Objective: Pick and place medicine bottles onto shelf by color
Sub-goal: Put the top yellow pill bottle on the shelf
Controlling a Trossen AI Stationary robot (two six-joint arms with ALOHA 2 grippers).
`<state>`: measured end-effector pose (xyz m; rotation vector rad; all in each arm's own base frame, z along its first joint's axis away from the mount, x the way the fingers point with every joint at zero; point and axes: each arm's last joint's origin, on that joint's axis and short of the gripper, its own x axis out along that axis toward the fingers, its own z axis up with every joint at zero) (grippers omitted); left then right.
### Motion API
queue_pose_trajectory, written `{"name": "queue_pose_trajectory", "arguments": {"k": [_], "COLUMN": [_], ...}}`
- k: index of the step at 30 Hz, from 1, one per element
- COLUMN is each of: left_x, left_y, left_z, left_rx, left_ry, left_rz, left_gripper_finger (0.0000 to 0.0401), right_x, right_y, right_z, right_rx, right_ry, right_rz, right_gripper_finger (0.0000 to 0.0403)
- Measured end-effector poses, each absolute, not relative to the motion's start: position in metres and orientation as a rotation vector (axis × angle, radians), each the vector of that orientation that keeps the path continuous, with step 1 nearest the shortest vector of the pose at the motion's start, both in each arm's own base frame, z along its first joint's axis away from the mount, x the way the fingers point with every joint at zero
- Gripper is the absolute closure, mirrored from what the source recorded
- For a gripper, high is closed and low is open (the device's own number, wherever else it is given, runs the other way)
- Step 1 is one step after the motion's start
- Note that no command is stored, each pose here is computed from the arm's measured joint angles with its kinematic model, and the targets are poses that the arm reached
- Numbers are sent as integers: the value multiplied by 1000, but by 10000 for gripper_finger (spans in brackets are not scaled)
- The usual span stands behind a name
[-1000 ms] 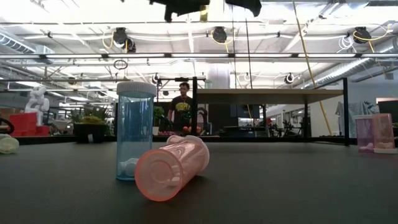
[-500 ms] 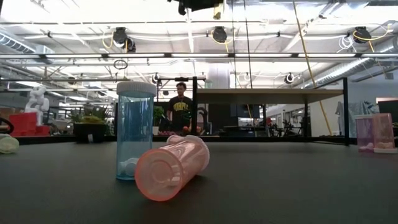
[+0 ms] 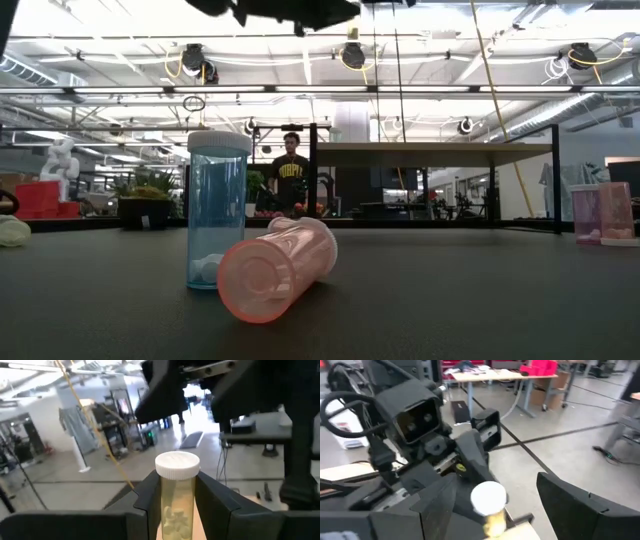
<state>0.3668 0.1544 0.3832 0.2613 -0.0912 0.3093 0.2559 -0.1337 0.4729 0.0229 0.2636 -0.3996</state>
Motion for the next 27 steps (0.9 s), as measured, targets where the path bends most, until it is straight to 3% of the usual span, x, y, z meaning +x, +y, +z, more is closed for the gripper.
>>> {"name": "queue_pose_trajectory", "arguments": {"k": [18, 27], "left_x": [435, 443], "left_y": [223, 254], "left_z": [352, 335], "left_rx": [188, 160], "left_ry": [-76, -21], "left_rz": [183, 179], "left_gripper_finger": [293, 293], "right_x": [233, 222], "right_y": [-127, -124], "right_z": [463, 470], "right_rx": [91, 60], "right_ry": [313, 294], "right_rz": [-551, -627], "right_gripper_finger": [132, 132]}}
